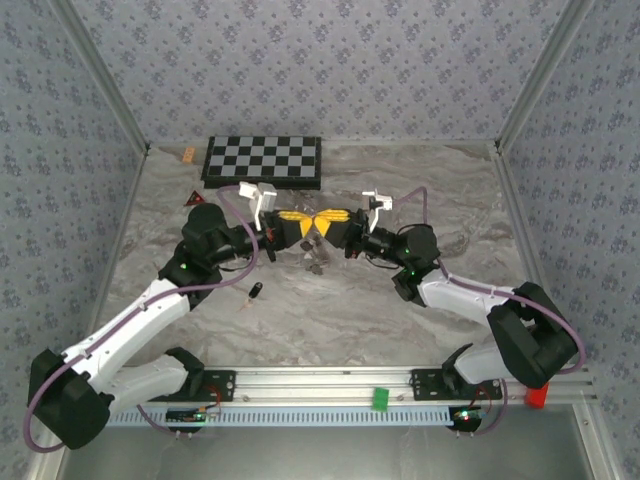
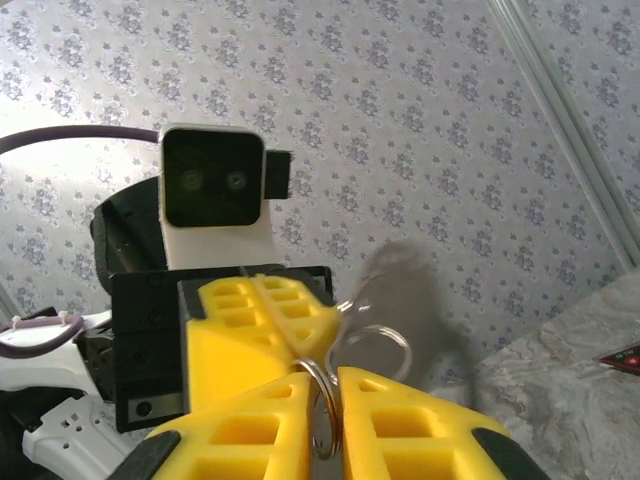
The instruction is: Put the keys on the keyring
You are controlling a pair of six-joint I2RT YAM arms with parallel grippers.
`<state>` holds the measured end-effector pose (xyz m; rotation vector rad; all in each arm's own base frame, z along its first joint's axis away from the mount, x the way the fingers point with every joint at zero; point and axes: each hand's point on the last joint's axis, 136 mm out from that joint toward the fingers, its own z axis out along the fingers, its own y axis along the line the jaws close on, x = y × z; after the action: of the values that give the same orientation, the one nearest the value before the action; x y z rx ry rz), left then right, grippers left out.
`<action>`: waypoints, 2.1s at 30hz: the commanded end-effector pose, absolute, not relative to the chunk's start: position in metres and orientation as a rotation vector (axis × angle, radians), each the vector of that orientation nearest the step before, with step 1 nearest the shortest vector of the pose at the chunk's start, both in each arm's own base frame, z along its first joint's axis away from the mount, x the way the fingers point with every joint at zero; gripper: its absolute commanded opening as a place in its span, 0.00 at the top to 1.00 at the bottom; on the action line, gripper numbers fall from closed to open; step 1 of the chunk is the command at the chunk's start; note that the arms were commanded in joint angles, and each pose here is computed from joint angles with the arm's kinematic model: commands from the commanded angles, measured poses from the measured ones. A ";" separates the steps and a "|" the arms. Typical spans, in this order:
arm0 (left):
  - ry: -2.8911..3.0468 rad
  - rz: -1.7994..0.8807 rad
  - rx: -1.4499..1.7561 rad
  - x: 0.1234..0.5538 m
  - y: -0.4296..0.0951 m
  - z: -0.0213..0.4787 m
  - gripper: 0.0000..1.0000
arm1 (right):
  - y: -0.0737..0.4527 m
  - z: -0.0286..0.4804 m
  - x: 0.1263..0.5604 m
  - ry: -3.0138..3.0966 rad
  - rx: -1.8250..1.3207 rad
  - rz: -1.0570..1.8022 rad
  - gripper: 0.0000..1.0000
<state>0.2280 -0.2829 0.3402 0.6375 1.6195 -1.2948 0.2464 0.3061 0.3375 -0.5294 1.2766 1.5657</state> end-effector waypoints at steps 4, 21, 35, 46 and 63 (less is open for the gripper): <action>1.557 -1.289 0.722 0.215 -0.284 0.365 1.00 | 0.306 0.344 0.251 1.267 -0.556 1.544 0.95; 1.593 -1.311 0.712 0.224 -0.291 0.349 0.81 | 0.307 0.347 0.249 1.249 -0.538 1.602 1.00; 1.618 -1.272 0.732 0.224 -0.289 0.345 1.00 | 0.306 0.339 0.253 1.283 -0.531 1.592 0.90; 1.656 -1.209 0.870 0.218 -0.287 0.339 1.00 | 0.289 0.315 0.250 1.575 -0.771 1.326 0.66; 1.665 -1.246 0.967 0.216 -0.298 0.336 1.00 | 0.292 0.321 0.229 1.597 -0.991 1.280 0.71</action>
<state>0.2209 -0.2964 0.3147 0.9200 1.7447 -1.2299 0.2358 0.2888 0.3094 -0.9300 1.6384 1.2727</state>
